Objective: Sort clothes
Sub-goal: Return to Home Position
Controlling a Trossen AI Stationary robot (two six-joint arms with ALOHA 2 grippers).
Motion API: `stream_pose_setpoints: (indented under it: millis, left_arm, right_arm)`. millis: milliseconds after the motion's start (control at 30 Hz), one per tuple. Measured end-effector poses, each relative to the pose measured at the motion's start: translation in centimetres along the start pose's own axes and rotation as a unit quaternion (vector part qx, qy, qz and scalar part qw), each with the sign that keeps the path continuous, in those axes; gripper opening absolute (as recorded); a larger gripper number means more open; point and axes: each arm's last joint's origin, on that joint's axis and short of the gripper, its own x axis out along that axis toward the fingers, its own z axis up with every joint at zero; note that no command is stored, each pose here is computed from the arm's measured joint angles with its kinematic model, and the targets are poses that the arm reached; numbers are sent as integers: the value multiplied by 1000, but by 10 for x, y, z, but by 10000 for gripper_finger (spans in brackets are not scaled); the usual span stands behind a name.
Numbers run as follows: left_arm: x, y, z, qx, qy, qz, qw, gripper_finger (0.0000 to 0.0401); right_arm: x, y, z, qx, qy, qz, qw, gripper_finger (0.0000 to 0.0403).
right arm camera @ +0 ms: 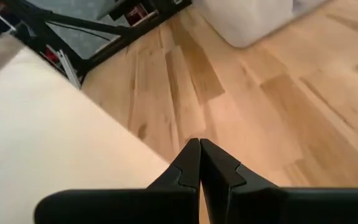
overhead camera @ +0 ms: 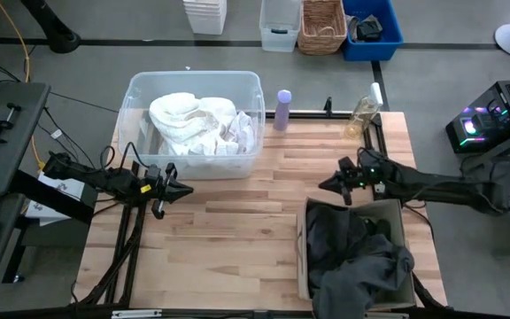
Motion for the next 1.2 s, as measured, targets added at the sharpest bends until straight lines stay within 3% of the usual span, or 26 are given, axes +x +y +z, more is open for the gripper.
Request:
stream_pose_setpoints:
  millis: [200,467,567,700,900,1067,1200]
  left_arm:
    - [0,0,0,0,0,0,1000,1]
    - [0,0,0,0,0,0,1000,1]
    - [0,0,0,0,0,0,1000,1]
    - [0,0,-1,2,4,0,1000,1]
    - [1,0,-2,4,13,3,1000,1]
    - [1,1,-3,5,14,3,1000,1]
    - [1,1,-3,5,15,3,1000,1]
  right_arm:
    - [-21,7,-5,31,-17,8,999,0]
    - [-45,16,-9,-20,-82,38,996,0]
    - [-46,15,-11,-33,-77,30,996,0]
    - [-45,12,-15,-61,-71,-19,995,0]
    - [-45,4,-17,-61,-106,-175,977,0]
    - [-45,7,-15,-135,-122,-226,957,0]
    - [-45,7,-15,-165,-116,-230,952,0]
